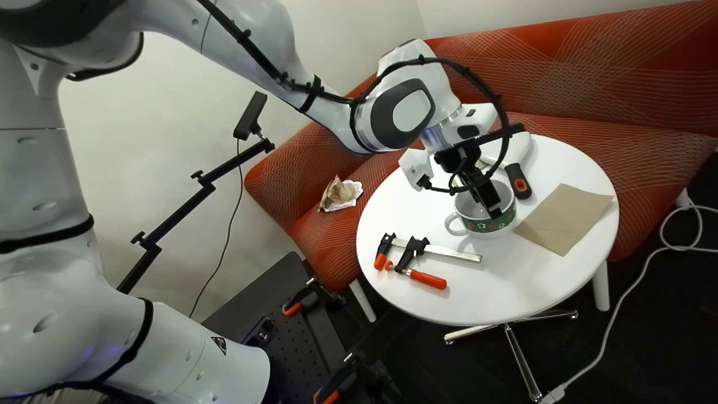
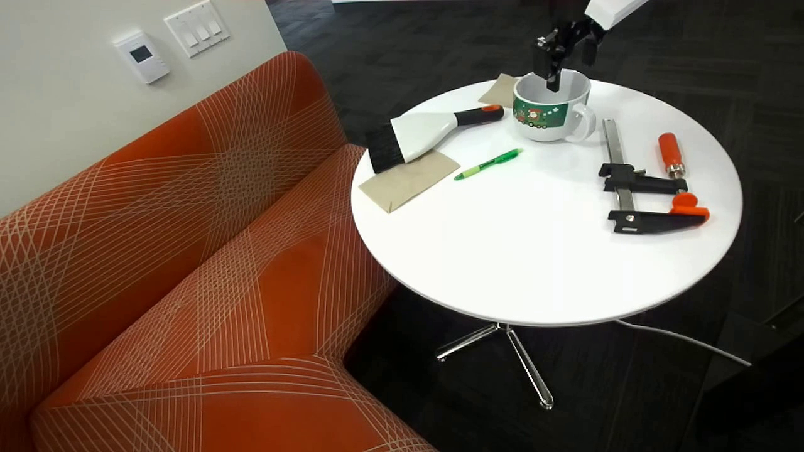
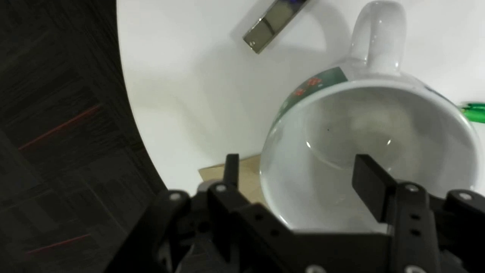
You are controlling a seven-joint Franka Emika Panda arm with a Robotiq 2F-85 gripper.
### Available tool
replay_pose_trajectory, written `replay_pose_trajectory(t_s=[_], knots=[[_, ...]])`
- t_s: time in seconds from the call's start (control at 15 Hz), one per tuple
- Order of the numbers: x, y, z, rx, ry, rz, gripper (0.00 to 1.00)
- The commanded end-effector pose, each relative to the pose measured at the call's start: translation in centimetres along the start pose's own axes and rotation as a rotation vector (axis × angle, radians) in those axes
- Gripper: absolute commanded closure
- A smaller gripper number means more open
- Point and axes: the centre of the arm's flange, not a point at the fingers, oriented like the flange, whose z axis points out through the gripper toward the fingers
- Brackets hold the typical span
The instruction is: Move the green mug to the center of the table
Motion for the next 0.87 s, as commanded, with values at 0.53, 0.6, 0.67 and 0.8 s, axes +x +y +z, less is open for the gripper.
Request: replay_pose_trajectory(t_s=[0.53, 0.6, 0.67, 0.8], knots=[[-2.7, -0.4, -6.3, 0.042, 0.045, -0.085, 0.00], [-2.7, -0.4, -6.1, 0.041, 0.042, -0.084, 0.00], [-2.8, -0.4, -5.8, 0.038, 0.039, -0.084, 0.00], [-2.8, -0.3, -5.6, 0.036, 0.036, -0.084, 0.00]])
